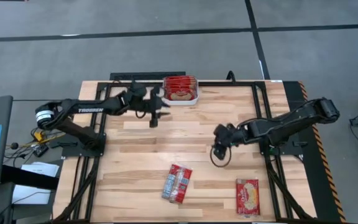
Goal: Sort popcorn bags into baskets
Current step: Put the red popcorn bag into the white bin
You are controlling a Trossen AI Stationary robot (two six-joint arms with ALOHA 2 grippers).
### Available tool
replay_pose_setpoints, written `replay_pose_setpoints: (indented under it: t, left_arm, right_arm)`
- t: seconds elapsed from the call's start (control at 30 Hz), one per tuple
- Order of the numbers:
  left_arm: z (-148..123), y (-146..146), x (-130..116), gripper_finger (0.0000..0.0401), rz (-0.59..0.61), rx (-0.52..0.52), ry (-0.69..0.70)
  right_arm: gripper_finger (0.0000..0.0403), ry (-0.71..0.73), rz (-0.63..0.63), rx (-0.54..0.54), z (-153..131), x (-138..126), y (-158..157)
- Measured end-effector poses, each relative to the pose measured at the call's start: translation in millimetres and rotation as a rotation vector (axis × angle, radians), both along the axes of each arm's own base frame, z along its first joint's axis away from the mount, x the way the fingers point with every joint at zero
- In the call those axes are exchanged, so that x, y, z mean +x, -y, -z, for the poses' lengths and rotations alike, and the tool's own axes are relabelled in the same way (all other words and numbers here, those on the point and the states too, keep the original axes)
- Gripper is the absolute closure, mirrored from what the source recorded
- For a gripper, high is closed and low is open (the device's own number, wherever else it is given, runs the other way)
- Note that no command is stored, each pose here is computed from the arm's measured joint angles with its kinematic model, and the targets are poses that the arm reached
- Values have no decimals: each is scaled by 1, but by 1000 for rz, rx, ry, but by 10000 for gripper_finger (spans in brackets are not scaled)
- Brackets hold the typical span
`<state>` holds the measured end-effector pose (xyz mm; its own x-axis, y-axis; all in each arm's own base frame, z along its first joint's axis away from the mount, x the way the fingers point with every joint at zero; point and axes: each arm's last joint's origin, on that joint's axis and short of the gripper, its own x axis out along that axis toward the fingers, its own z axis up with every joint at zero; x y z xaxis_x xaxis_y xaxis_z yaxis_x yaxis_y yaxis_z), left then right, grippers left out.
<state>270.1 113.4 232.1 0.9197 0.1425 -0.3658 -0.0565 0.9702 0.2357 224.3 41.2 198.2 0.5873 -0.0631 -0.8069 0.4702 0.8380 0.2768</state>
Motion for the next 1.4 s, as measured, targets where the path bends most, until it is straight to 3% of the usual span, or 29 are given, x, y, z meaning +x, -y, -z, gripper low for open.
replay_pose_setpoints:
  t: [0.07,0.17,0.37,0.5,0.67,0.9,1.2,1.3,1.4]
  left_arm:
    - [8,12,3,263,31,-9,-30]
    - [16,26,7,263,52,0,-57]
    - [22,45,11,263,9,23,-109]
    - [23,58,7,263,-7,21,-174]
    - [18,76,-2,263,-23,32,-237]
    - [8,92,-16,263,-51,47,-266]
    - [6,97,-20,263,-91,69,-281]
    - [6,97,-20,263,-107,74,-287]
    - [6,97,-20,263,-115,78,-285]
  right_arm:
    - [225,-23,-16,30,2,-5,-14]
    - [229,83,-108,11,-4,-1,-31]
    - [209,323,-458,-228,5,37,-51]
    - [176,306,-670,-390,29,56,-59]
    - [143,262,-827,-450,48,78,-70]
    - [132,273,-1068,-535,62,114,-86]
    - [132,141,-1140,-465,80,139,-96]
    - [137,113,-1102,-446,81,140,-90]
    - [169,59,-998,-411,80,141,-78]
